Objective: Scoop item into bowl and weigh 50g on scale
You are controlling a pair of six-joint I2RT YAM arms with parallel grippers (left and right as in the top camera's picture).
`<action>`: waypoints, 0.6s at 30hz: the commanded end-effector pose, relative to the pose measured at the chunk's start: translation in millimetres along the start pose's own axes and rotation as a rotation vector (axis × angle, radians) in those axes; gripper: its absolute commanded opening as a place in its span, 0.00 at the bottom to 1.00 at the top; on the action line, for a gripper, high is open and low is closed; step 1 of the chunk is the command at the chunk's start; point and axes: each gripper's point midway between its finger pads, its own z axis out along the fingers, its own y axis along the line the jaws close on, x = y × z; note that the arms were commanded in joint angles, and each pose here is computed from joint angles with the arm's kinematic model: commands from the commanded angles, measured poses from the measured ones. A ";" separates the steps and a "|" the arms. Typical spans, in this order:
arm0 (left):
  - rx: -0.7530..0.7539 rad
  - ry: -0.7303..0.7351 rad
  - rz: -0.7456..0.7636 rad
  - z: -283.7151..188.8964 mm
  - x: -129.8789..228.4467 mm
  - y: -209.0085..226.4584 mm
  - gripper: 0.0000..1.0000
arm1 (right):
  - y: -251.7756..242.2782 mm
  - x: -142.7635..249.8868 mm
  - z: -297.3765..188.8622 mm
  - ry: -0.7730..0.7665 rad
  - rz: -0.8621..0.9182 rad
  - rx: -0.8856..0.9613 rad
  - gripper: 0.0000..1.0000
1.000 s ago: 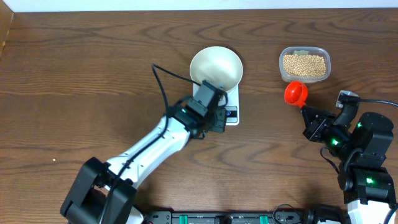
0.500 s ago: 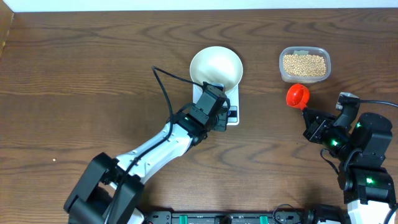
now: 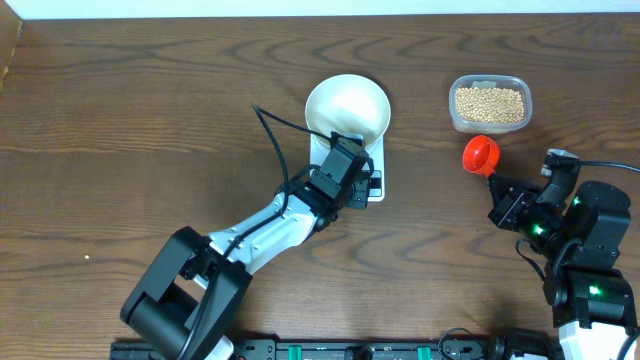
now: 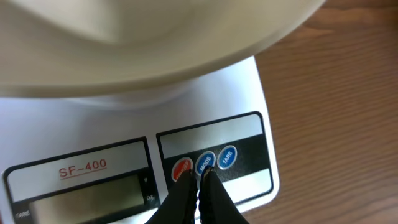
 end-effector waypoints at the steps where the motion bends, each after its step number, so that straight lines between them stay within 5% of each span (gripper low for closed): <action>1: -0.035 0.000 -0.005 6.6 3.2 7.8 0.07 | 1.5 -5.7 -3.5 -0.018 -0.028 0.004 0.01; 18: -0.088 0.006 0.020 18.0 8.8 18.8 0.07 | -0.6 -3.8 -3.4 -0.011 -0.076 0.015 0.01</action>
